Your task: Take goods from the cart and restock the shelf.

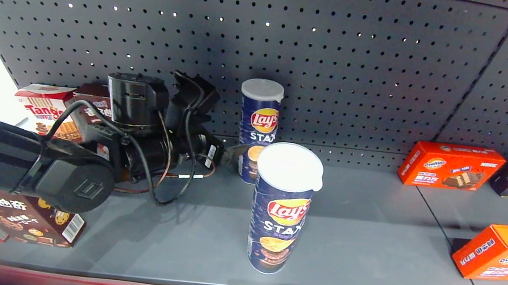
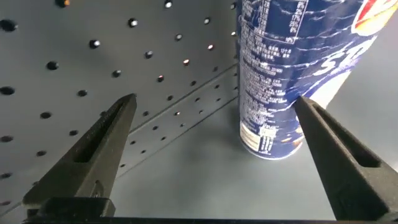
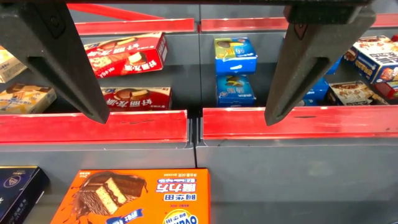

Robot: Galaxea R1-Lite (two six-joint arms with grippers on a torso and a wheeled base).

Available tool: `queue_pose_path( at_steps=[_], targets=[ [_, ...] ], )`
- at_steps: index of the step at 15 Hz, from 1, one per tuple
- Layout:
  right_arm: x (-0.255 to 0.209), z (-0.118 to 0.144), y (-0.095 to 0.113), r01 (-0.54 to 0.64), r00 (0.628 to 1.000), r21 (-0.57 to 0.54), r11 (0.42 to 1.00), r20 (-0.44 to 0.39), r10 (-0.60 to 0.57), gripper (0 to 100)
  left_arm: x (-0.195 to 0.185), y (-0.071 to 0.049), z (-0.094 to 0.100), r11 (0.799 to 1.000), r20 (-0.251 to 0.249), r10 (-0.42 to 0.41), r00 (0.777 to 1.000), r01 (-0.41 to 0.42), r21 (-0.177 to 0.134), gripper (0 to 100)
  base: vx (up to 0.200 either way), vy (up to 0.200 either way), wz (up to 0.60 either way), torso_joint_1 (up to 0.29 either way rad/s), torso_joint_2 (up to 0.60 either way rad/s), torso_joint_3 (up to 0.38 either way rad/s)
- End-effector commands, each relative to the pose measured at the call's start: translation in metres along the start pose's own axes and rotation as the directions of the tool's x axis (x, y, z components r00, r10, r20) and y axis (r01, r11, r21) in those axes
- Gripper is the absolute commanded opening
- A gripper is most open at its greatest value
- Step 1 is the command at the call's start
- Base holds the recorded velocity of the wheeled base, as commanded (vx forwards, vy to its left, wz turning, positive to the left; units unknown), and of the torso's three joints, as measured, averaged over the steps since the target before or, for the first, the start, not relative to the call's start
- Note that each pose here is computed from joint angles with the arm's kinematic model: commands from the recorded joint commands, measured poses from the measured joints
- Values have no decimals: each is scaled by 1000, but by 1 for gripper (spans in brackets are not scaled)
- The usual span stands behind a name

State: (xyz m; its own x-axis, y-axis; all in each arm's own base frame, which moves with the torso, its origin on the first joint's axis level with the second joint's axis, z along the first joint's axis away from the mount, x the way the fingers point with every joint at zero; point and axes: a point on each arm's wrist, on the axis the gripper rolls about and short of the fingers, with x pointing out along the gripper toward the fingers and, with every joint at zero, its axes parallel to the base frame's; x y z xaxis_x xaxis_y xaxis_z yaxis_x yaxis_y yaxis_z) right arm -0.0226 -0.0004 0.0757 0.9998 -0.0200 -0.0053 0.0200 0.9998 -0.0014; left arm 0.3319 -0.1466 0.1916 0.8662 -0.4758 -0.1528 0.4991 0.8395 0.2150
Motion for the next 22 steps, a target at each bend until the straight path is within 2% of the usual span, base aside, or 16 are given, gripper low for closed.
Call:
queue_pose_path(
  at_steps=[1,5,6,10,12,13,14,15,22],
  targets=[
    [0,0,0,0,1000,0,1000,-1,0,100,0,3,-1,1000,-4,19,1000,-19,-1,100,0,0,0,0,0,0],
    [0,0,0,0,1000,0,1000,-1,0,100,3,9,1,998,-5,66,998,-66,-2,100,0,0,0,0,0,0],
    [0,0,0,0,1000,0,1000,-2,0,100,3,14,0,994,-15,114,993,-114,-3,100,0,0,0,0,0,0],
    [0,0,0,0,1000,0,1000,-1,0,100,2,16,-2,987,-37,163,986,-163,8,100,0,0,0,0,0,0],
    [0,0,0,0,1000,0,1000,-2,0,100,2,15,-2,986,-40,164,986,-164,12,100,0,0,0,0,0,0],
    [0,0,0,0,1000,0,1000,-1,0,100,3,11,-3,988,-40,152,988,-150,46,100,0,0,0,0,0,0],
    [0,0,0,0,1000,0,1000,-1,0,100,5,10,-5,988,-44,149,988,-147,52,100,0,0,0,0,0,0],
    [0,0,0,0,1000,0,1000,-1,0,100,8,5,-7,988,-50,139,989,-134,80,100,0,0,0,0,0,0],
    [0,0,0,0,1000,0,1000,-2,0,100,17,-5,-9,990,-51,112,992,-107,86,100,0,0,0,0,0,0]
  ],
)
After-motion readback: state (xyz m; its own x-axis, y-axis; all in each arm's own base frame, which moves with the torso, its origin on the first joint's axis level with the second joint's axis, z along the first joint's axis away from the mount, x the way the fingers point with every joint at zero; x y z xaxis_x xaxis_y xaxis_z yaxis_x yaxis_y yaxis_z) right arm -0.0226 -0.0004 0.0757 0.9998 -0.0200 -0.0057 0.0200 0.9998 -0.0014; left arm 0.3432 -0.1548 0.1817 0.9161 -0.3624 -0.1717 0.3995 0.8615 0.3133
